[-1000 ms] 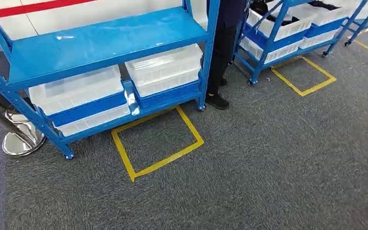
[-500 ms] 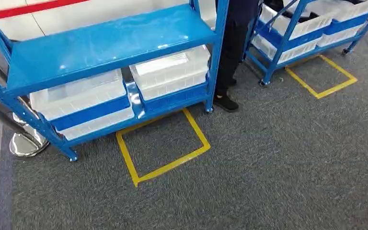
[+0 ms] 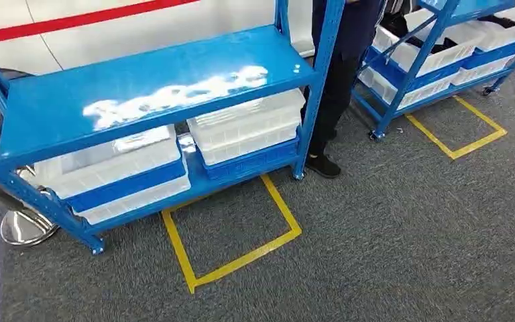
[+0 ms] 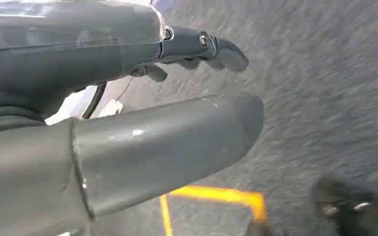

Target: Take the parts from the cabinet and place them on the table.

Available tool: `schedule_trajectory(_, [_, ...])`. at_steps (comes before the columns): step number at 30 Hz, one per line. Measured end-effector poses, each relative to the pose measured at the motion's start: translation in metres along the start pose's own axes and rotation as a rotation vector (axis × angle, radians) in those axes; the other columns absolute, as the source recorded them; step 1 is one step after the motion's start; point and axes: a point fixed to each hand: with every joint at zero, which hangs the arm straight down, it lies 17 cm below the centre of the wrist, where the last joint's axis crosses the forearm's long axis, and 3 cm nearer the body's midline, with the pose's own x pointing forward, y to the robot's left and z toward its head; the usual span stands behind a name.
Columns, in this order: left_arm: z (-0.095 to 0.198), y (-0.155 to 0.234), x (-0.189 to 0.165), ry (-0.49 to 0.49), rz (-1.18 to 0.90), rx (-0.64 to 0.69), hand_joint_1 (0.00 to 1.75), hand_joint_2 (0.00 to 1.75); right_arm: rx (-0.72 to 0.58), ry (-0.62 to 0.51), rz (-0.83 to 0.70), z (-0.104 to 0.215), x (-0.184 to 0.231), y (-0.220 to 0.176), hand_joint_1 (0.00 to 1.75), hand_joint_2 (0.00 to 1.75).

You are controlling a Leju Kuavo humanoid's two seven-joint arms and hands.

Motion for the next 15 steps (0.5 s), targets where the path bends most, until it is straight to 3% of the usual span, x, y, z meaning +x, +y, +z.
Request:
schedule_trajectory(7, [0.004,-0.003,-0.016,0.031,-0.001,-0.006,0.0,0.0,-0.011,0.039,0.009,0.0,-0.027,-0.008,0.0,0.0])
schedule_trajectory(15, [0.001,-0.004,-0.001,0.005,-0.006,0.001,0.0,0.0,-0.008,0.036,0.031,0.0,-0.018,-0.006,0.0,0.0])
